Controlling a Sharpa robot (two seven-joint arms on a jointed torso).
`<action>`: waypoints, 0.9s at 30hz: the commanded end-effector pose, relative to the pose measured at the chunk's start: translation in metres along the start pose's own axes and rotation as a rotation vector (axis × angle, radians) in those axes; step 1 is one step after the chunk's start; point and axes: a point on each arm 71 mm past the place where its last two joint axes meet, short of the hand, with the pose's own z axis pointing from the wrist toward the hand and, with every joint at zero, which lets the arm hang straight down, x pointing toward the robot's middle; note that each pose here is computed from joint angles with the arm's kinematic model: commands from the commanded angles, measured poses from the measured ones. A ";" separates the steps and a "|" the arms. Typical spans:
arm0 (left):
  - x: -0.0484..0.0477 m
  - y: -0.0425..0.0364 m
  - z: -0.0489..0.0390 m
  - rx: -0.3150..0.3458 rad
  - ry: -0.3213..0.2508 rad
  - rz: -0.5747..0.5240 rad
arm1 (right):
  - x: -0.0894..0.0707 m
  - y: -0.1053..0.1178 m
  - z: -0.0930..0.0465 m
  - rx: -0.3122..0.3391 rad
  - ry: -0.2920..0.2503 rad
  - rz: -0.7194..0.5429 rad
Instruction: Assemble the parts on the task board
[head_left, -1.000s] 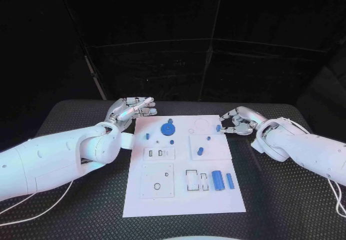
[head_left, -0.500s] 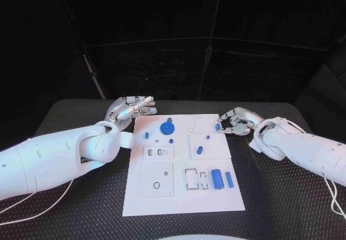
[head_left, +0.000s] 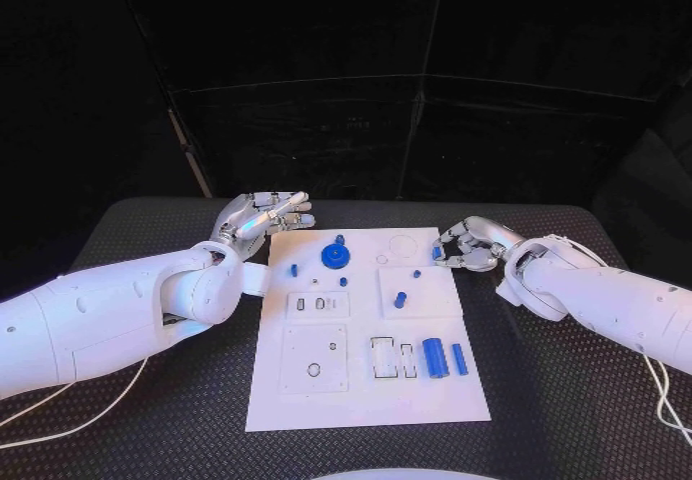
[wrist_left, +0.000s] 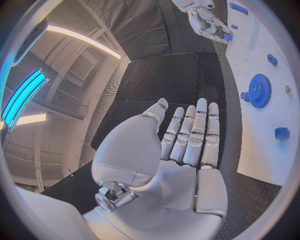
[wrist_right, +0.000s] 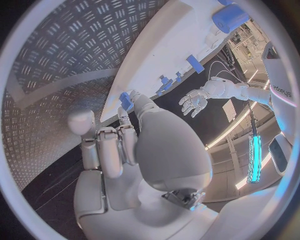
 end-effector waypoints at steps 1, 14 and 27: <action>0.0019 -0.0013 0.0005 0.009 0.015 -0.002 | 0.001 0.001 0.001 -0.009 0.012 -0.002; 0.0020 -0.0011 0.0006 0.007 0.016 -0.002 | 0.001 0.001 0.003 -0.006 0.008 -0.002; 0.0019 -0.0010 0.0004 0.004 0.017 -0.004 | -0.003 0.001 0.003 -0.006 -0.059 0.049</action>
